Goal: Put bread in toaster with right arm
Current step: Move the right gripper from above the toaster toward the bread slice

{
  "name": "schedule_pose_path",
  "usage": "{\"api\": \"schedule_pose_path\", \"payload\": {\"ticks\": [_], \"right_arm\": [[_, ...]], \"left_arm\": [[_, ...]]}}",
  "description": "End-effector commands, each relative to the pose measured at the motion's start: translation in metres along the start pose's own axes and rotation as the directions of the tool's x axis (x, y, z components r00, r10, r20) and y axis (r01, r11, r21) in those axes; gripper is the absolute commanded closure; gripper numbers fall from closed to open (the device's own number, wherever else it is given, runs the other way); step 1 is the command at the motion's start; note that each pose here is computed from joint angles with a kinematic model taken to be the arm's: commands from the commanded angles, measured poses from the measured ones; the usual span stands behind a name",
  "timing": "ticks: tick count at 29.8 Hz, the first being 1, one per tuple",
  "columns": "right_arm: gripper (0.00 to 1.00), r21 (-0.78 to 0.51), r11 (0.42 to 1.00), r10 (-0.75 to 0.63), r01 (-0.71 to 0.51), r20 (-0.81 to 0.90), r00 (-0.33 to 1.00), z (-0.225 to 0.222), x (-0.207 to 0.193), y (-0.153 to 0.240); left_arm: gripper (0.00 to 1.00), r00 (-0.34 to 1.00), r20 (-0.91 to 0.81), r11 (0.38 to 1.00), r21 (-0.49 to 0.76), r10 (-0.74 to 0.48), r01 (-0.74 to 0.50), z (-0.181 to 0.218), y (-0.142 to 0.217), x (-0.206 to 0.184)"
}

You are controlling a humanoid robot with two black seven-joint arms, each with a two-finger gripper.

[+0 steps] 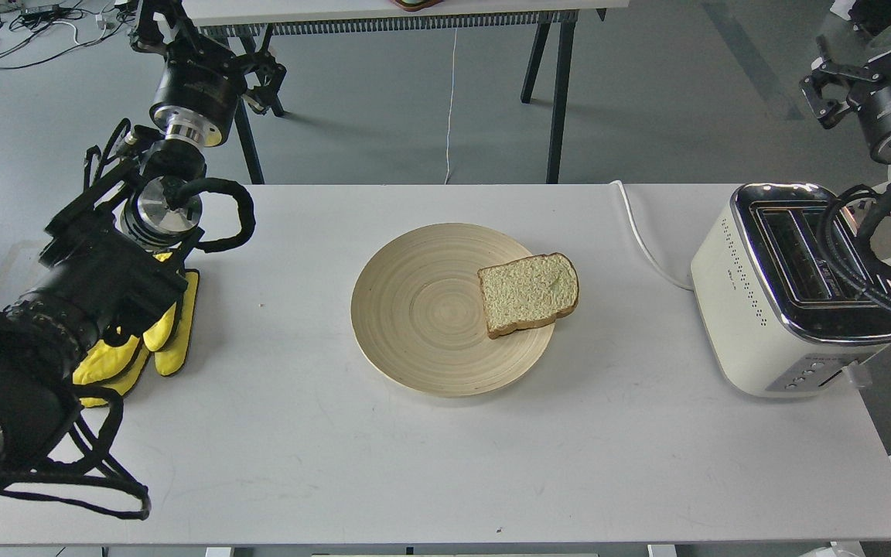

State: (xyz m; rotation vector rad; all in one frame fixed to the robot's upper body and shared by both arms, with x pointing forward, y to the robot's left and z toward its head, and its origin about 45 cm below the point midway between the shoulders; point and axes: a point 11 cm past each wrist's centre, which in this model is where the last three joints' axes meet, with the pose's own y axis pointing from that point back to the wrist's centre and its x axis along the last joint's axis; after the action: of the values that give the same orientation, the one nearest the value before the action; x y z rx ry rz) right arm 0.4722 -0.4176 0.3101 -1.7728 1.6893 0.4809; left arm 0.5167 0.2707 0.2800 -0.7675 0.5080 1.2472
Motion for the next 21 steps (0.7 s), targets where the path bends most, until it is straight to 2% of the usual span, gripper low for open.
{"api": "schedule_pose_path", "payload": {"ticks": [1,8,13,16,18,21], "right_arm": [[0.01,-0.011,1.0,-0.014,0.014,-0.004,1.0,0.004,-0.003,0.0],[0.01,-0.051,0.997,-0.054,0.05,-0.073,0.996,0.01,-0.017,-0.005],[0.01,-0.171,0.976,-0.184,0.132,-0.337,0.923,0.024,-0.056,-0.013],[0.01,-0.279,0.947,-0.299,0.159,-0.583,0.756,0.041,-0.071,-0.006],[0.01,-0.371,0.913,-0.398,0.169,-0.725,0.562,0.067,-0.079,0.005],[0.01,-0.433,0.891,-0.455,0.141,-0.835,0.31,0.095,-0.076,0.017]], "left_arm": [[0.0,1.0,-0.001,1.0,0.002,0.0,0.0,-0.002,0.0,-0.001],[0.0,1.0,0.002,1.0,-0.006,0.003,-0.003,0.003,0.001,0.003],[0.0,1.0,-0.001,1.0,-0.006,0.003,-0.003,0.002,0.001,0.003],[0.0,1.0,-0.001,1.0,-0.006,0.003,-0.003,0.002,0.001,0.003],[0.0,1.0,-0.001,1.0,-0.006,0.001,-0.002,0.002,0.001,0.003],[0.0,1.0,-0.001,1.0,-0.006,0.001,-0.001,0.002,0.001,0.003]]}}
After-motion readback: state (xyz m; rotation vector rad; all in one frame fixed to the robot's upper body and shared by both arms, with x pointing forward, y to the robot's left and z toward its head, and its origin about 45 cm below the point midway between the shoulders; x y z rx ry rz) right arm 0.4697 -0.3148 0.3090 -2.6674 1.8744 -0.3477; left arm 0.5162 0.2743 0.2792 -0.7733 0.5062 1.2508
